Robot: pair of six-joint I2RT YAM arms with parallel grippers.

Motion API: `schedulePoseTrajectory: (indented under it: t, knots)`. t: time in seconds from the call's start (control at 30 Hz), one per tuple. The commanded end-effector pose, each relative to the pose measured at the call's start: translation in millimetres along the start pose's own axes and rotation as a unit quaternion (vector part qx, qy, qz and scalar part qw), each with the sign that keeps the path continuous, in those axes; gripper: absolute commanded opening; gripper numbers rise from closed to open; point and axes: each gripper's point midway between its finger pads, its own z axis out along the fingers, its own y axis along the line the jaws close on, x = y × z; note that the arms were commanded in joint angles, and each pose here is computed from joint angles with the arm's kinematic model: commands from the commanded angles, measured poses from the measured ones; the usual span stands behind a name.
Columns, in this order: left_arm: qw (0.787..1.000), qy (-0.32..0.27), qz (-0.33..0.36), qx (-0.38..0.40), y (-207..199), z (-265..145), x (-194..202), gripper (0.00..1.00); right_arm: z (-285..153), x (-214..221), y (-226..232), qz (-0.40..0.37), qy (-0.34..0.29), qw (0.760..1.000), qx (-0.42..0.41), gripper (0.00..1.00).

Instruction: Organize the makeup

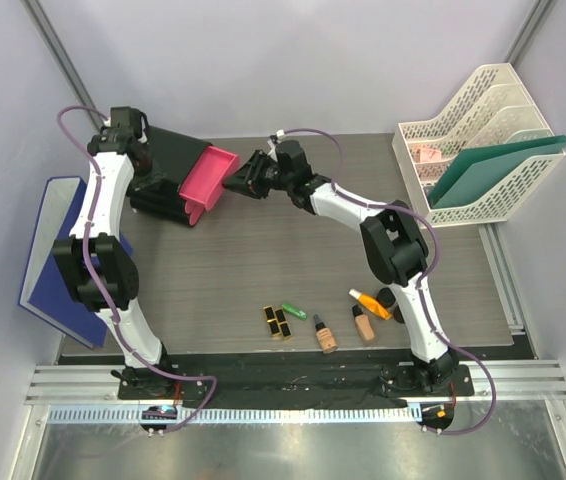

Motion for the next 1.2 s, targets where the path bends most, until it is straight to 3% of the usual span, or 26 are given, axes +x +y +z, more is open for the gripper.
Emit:
schedulePoseTrajectory:
  t: [0.0,0.17,0.27,0.3,0.37,0.4,0.5,0.53,0.6,0.87,1.0,1.17]
  knots:
    - [1.0,0.012,-0.005,0.01,-4.2,11.5,4.1,0.0,-21.0,-8.7,24.4,-0.026,-0.016,1.0,0.004,0.01]
    - [1.0,0.011,-0.006,0.012,-4.8,11.2,4.1,0.0,-24.0,-0.1,9.7,-0.017,0.0,1.0,0.024,0.01]
    - [1.0,0.014,-0.006,0.016,-6.4,11.5,4.5,0.0,-22.0,1.7,2.8,-0.013,0.007,1.0,0.027,0.1]
    - [1.0,0.015,-0.005,0.017,-7.1,11.0,5.1,0.0,-21.7,1.6,3.9,-0.013,0.008,1.0,0.026,0.26]
    - [1.0,0.015,-0.006,0.016,-6.4,11.0,5.2,0.0,-22.4,-0.5,8.0,-0.018,0.005,1.0,0.023,0.43]
    - [1.0,0.016,-0.006,0.017,-6.7,11.3,5.1,0.0,-23.6,-2.7,9.8,-0.02,0.0,0.999,0.025,0.58]
    - [1.0,0.019,-0.004,0.017,-7.1,11.5,5.4,0.0,-31.0,-9.3,14.1,-0.035,-0.011,0.999,0.034,0.84]
    - [1.0,0.019,-0.004,0.02,-8.0,11.1,5.2,0.0,-33.9,-9.4,11.3,-0.036,-0.011,0.998,0.044,0.87]
    - [1.0,0.022,-0.004,0.019,-7.7,12.1,6.1,0.0,-43.8,-17.1,21.0,-0.055,-0.023,0.997,0.04,0.92]
    - [0.999,0.025,-0.002,0.022,-9.4,13.3,5.3,0.0,-107.2,-12.3,10.0,-0.126,-0.023,0.982,0.14,0.93]
    - [0.999,0.027,-0.003,0.023,-10.3,14.0,5.7,0.0,-161.5,6.2,-10.0,-0.174,0.02,0.956,0.235,0.93]
    - [0.998,0.009,0.003,0.057,-20.1,1.0,-0.1,0.0,-219.3,23.4,-16.3,-0.217,0.041,0.931,0.291,0.93]
